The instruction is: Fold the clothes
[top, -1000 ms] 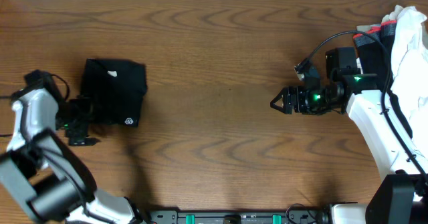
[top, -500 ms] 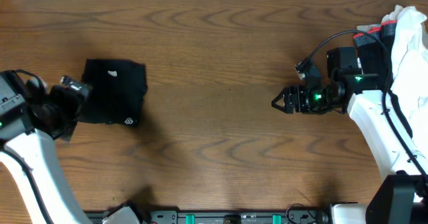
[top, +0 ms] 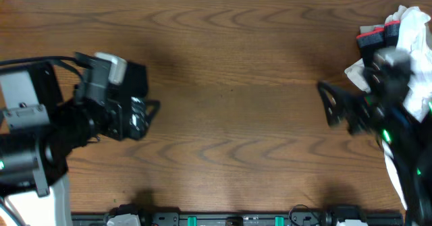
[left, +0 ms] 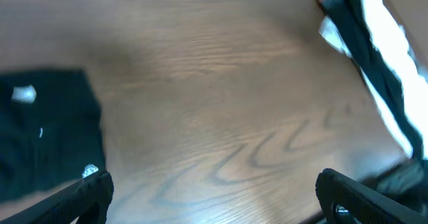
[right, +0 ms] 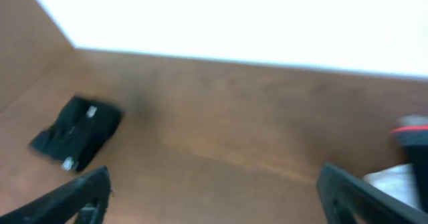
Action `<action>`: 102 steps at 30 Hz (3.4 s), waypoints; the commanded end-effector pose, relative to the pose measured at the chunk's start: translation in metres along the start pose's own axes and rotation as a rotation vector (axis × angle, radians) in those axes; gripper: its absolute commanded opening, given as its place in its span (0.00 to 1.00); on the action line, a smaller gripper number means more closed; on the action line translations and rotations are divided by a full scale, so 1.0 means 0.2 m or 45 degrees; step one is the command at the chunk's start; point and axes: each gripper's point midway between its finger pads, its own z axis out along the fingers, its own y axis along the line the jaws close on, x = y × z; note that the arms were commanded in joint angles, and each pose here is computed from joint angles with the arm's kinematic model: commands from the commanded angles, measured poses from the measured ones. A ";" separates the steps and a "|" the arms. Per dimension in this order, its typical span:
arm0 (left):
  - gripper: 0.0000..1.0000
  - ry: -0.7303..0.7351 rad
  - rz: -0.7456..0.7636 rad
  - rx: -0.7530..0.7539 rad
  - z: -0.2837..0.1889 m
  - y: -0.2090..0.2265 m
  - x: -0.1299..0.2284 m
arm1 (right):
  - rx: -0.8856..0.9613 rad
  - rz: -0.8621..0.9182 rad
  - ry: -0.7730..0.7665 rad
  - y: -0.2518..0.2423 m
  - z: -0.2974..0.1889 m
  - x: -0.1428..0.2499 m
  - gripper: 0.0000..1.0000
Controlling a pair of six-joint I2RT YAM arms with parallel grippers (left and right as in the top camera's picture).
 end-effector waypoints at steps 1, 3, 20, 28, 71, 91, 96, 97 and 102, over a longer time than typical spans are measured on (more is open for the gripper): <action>0.98 0.021 0.212 0.004 -0.01 -0.07 0.02 | 0.202 -0.049 -0.160 -0.05 -0.23 -0.05 0.99; 0.98 0.035 0.222 0.016 -0.01 -0.09 0.03 | 0.218 -0.080 -0.256 -0.01 -0.36 -0.06 0.99; 0.98 0.117 0.174 0.036 -0.01 -0.10 0.11 | 0.085 -0.129 -0.341 0.22 -0.68 0.15 0.99; 0.98 0.119 0.173 0.036 0.00 -0.10 0.11 | 0.108 -0.107 -0.251 0.19 -0.66 0.24 0.99; 0.98 0.119 0.173 0.036 0.00 -0.10 0.11 | 0.244 0.121 0.173 -0.35 0.25 1.48 0.99; 0.98 0.118 0.173 0.036 0.00 -0.10 0.11 | 0.245 0.116 0.164 -0.35 0.25 1.47 0.99; 0.98 0.118 0.173 0.036 0.00 -0.10 0.11 | 0.245 0.116 0.164 -0.35 0.25 1.47 0.99; 0.98 0.119 0.173 0.036 0.00 -0.10 0.11 | 0.245 0.116 0.164 -0.35 0.25 1.47 0.99; 0.98 0.106 0.224 -0.015 -0.03 -0.11 0.12 | 0.245 0.116 0.164 -0.35 0.25 1.47 0.99</action>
